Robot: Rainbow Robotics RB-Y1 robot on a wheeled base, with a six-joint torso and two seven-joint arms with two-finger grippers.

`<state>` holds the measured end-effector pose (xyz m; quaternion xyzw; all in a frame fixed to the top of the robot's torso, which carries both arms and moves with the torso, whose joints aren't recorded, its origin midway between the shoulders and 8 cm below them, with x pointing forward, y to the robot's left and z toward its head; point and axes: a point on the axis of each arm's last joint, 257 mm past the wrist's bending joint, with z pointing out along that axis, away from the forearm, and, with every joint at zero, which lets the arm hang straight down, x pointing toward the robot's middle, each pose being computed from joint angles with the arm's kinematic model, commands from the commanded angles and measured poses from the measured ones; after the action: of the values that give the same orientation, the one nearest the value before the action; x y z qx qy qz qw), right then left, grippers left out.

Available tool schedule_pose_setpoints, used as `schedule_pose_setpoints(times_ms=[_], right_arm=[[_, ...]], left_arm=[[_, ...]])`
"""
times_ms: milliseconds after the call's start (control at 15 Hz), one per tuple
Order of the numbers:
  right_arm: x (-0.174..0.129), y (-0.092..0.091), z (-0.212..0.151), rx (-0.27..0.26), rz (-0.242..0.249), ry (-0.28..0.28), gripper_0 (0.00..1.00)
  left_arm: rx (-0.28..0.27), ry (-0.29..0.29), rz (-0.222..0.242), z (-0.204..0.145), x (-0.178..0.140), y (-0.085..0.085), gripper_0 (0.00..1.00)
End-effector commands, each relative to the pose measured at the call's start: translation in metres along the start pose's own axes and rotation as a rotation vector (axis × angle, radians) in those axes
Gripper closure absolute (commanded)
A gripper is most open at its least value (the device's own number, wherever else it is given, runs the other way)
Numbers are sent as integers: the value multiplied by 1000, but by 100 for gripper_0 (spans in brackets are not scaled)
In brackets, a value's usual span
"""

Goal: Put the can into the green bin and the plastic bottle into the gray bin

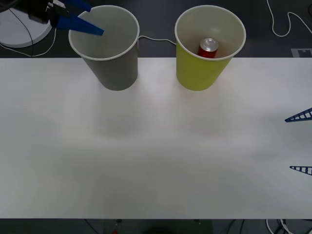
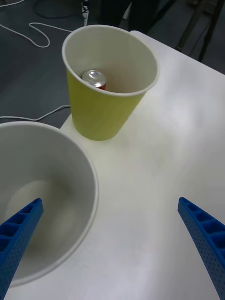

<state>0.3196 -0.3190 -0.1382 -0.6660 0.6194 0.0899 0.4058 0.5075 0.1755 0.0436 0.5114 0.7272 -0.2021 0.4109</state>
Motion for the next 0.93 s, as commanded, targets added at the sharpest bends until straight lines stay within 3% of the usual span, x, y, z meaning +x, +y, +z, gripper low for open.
schedule_pose_setpoints(times_ms=[67, 267, 400, 533, 667, 933], right_arm=[[0, 0, 0, 0, 0, 0, 0], [0, 0, 0, 0, 0, 0, 0], [0, 0, 0, 0, 0, 0, 0], [0, 0, 0, 0, 0, 0, 0], [0, 0, 0, 0, 0, 0, 0], [0, 0, 0, 0, 0, 0, 0]], left_arm=[[25, -3, 103, -13, 49, -33, 0], [65, 4, 199, -21, 91, -74, 0], [92, -3, 246, -21, 107, -92, 0], [128, -17, 286, -19, 120, -104, 0], [156, -8, 359, -16, 137, -114, 0], [180, 7, 429, -12, 163, -123, 0]])
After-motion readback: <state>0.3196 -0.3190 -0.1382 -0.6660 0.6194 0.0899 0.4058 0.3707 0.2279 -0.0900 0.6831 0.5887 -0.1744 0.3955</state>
